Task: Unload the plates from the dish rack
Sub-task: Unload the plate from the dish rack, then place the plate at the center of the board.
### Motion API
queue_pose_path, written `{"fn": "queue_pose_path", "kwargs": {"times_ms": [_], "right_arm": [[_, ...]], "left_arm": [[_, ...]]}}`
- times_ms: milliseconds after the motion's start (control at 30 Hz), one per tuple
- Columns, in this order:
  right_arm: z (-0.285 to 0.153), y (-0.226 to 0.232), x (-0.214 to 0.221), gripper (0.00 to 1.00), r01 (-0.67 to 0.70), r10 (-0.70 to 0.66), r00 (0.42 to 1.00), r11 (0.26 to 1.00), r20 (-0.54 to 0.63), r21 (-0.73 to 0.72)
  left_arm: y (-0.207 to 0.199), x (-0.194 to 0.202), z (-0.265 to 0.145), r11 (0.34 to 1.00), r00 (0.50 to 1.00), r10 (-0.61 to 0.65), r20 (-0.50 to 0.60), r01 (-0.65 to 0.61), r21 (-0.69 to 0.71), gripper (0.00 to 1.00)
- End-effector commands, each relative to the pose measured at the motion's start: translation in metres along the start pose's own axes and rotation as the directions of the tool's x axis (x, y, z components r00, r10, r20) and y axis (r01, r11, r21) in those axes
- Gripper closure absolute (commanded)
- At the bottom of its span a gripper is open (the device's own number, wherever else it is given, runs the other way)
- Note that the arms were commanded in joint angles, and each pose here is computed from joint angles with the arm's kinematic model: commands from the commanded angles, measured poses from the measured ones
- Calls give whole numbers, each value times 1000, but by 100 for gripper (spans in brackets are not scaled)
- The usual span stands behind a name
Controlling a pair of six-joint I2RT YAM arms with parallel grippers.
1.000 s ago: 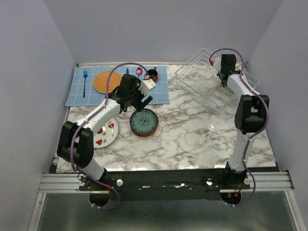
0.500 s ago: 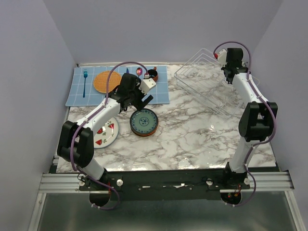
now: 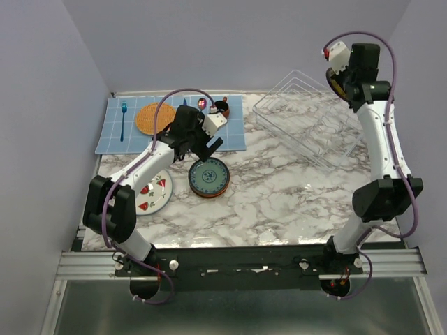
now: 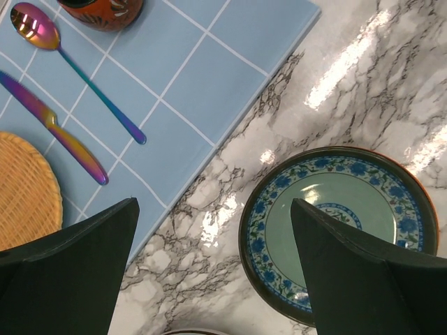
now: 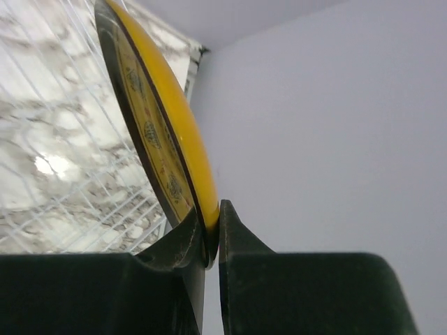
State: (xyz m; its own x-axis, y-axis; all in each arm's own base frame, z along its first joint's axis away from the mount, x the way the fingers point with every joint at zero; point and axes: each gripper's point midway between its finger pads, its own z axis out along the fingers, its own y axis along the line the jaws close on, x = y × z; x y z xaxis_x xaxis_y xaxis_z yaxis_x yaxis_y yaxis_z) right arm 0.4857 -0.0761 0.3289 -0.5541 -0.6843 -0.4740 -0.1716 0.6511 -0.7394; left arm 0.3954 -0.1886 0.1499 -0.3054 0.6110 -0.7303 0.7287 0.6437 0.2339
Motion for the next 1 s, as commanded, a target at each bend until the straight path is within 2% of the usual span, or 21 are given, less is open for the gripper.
{"fn": "queue_pose_path", "kwargs": {"times_ms": [0,67,100,167,200,233,267,333,367,400,433,467,533,567,600,667,733,867,933,967], "right_arm": [[-75,23,-37,99,-93,135,977,965,163,-244],[-97,40,-48,99,-99,181,961,930,207,-355],[-111,64,-53,99,-93,221,950,874,220,-478],[-131,96,-54,99,-72,250,942,802,223,-593],[-144,118,-57,99,-56,280,933,733,225,-678],[-155,135,-61,99,-26,282,930,693,237,-721],[-158,158,-55,99,-15,272,939,640,208,-768],[-177,194,-59,99,42,274,937,527,217,-849],[-178,215,-51,99,45,262,947,464,186,-885],[-183,228,-52,99,61,261,948,420,184,-906],[-196,247,-55,99,91,267,945,335,187,-938],[-197,263,-54,99,93,260,951,273,167,-957],[-212,289,-53,99,119,248,956,154,155,-981],[-216,298,-54,99,125,247,957,114,150,-986],[-215,309,-54,99,125,236,962,80,140,-989],[-220,323,-58,99,146,222,963,50,154,-988],[-221,337,-65,99,159,211,964,33,162,-987],[-221,357,-77,99,174,182,968,17,174,-985],[-219,369,-83,99,170,164,972,18,171,-985],[-219,369,-89,99,183,168,968,29,185,-983]], "left_arm": [[0,-23,-15,995,994,-68,81,61,80,1],[0,-25,-20,989,991,-101,90,90,118,1],[2,-26,-24,982,986,-125,107,107,157,1],[2,-27,-33,969,981,-159,114,134,205,1],[9,-24,-40,961,975,-184,125,152,230,1],[-1,-33,-48,936,965,-200,167,138,323,1],[-8,-29,-56,909,962,-224,158,148,389,1],[-4,-34,-72,888,957,-213,198,105,447,1],[-21,-34,-84,824,947,-260,187,117,554,1],[-23,-34,-92,799,942,-274,195,110,591,1],[-17,-41,-101,796,934,-246,257,43,603,1],[-32,-38,-113,722,926,-308,217,79,688,1],[-34,-46,-127,696,922,-289,257,18,718,2],[-45,-40,-133,648,920,-301,249,6,762,2],[-49,-39,-136,630,920,-303,249,-3,776,5],[-55,-36,-139,587,915,-332,227,12,809,6],[-58,-30,-134,574,915,-344,209,29,819,8],[-56,-23,-122,568,916,-356,186,54,821,14],[-58,-20,-117,543,906,-402,131,121,831,15],[-53,-22,-111,566,906,-392,160,100,818,15]]}}
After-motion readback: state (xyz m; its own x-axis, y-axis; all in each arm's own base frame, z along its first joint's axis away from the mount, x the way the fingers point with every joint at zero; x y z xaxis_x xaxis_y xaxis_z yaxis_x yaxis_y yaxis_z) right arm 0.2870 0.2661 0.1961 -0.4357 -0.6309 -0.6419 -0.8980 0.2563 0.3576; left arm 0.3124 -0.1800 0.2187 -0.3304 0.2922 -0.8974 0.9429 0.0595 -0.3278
